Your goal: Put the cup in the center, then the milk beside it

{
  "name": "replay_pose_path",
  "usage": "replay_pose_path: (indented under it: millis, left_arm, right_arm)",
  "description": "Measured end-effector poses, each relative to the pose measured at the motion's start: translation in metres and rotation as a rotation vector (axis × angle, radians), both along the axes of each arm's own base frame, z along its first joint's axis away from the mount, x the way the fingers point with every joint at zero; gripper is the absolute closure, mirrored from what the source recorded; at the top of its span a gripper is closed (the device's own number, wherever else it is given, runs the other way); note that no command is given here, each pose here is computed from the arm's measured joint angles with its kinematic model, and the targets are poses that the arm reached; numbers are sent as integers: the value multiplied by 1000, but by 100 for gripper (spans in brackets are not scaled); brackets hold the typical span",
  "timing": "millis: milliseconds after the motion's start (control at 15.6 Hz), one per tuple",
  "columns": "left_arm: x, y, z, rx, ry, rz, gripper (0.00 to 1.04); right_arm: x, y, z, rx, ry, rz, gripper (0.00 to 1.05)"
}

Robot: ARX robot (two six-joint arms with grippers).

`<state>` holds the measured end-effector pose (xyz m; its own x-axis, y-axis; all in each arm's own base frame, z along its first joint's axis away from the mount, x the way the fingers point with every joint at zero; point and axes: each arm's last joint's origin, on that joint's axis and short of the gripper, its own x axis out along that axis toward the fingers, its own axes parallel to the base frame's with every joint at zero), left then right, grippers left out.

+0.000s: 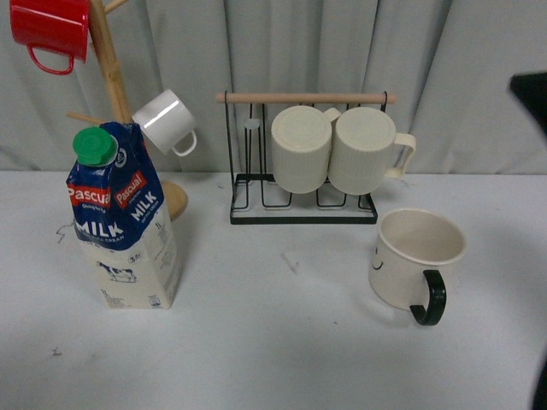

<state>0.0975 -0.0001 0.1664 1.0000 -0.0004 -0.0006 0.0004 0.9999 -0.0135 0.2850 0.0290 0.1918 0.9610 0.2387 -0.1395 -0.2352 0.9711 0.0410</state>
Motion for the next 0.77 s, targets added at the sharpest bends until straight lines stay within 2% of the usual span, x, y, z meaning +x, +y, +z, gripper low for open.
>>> replay_pose_path:
  millis: [129,450,578,771]
  left_arm:
    - [0,0,0,0,0,0,7]
    - [0,0,0,0,0,0,7]
    - [0,0,0,0,0,0,7]
    - [0,0,0,0,0,0,7]
  right_arm:
    - [59,18,-20,42,242,-87,6]
    - [94,30,-25,82,399,-117,6]
    - [112,35,-42,99,556,-146,6]
    - [121,33,-66,111,652,-172,6]
